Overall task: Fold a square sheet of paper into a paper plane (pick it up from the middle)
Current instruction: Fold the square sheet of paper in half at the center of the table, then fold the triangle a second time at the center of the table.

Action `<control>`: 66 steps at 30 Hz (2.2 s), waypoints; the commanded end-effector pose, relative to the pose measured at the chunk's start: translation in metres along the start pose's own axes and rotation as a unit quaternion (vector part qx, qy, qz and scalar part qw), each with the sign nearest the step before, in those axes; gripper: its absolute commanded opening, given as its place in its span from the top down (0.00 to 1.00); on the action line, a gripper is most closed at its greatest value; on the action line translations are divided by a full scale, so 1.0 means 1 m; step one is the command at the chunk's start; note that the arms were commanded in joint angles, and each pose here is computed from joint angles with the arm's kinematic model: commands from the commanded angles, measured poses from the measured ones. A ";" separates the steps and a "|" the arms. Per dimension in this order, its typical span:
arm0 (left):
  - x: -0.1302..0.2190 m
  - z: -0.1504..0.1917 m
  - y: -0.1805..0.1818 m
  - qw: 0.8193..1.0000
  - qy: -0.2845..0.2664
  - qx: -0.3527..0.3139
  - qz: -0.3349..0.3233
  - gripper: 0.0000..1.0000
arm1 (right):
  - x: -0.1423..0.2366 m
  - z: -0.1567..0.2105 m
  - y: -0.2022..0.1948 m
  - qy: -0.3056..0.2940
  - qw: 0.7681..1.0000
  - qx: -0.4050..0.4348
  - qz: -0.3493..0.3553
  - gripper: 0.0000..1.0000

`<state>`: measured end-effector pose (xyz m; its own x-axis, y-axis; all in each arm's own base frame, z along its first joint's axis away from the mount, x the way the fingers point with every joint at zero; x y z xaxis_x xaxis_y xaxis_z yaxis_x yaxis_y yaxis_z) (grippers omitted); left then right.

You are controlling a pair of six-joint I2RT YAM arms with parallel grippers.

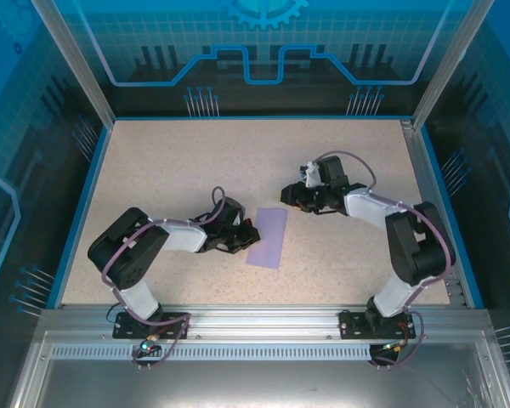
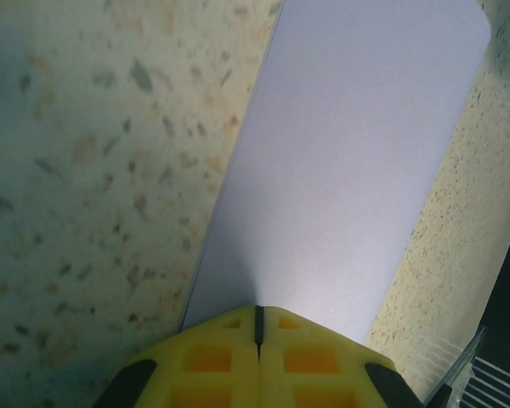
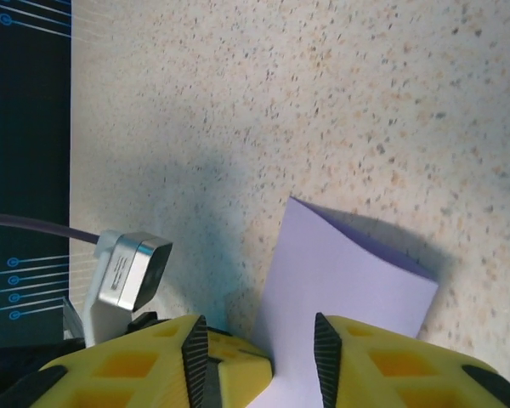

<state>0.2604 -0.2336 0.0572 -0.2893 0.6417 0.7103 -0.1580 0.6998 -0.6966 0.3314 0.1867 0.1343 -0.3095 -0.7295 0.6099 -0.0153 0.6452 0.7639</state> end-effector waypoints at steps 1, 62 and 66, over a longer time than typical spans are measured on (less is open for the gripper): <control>0.002 0.008 0.003 0.999 -0.024 0.044 -0.011 1.00 | 0.002 0.032 -0.011 0.026 0.999 -0.014 0.027 0.58; 0.025 0.002 -0.011 0.996 0.052 -0.065 0.020 0.44 | -0.024 0.127 -0.053 0.090 0.986 -0.036 0.136 0.60; 0.020 -0.001 -0.011 0.996 0.055 -0.071 0.012 0.44 | -0.025 0.129 -0.055 0.097 0.985 -0.038 0.137 0.60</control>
<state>0.2544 -0.2269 0.0801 -0.2102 0.6826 0.6999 -0.0319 0.7107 -0.7027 0.2246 0.2096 0.0657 -0.1484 -0.6152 0.7743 0.0797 0.7730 0.6294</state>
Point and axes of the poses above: each hand's point on the last joint's axis, 136 mm out from that joint toward the fingers, its own x axis back along the fingers, its own y axis along the line the jaws close on, z = x × y, the point moved 6 cm from there along x, back along the fingers, and after that the axes turned 5 degrees about -x, right-handed, at the moved point
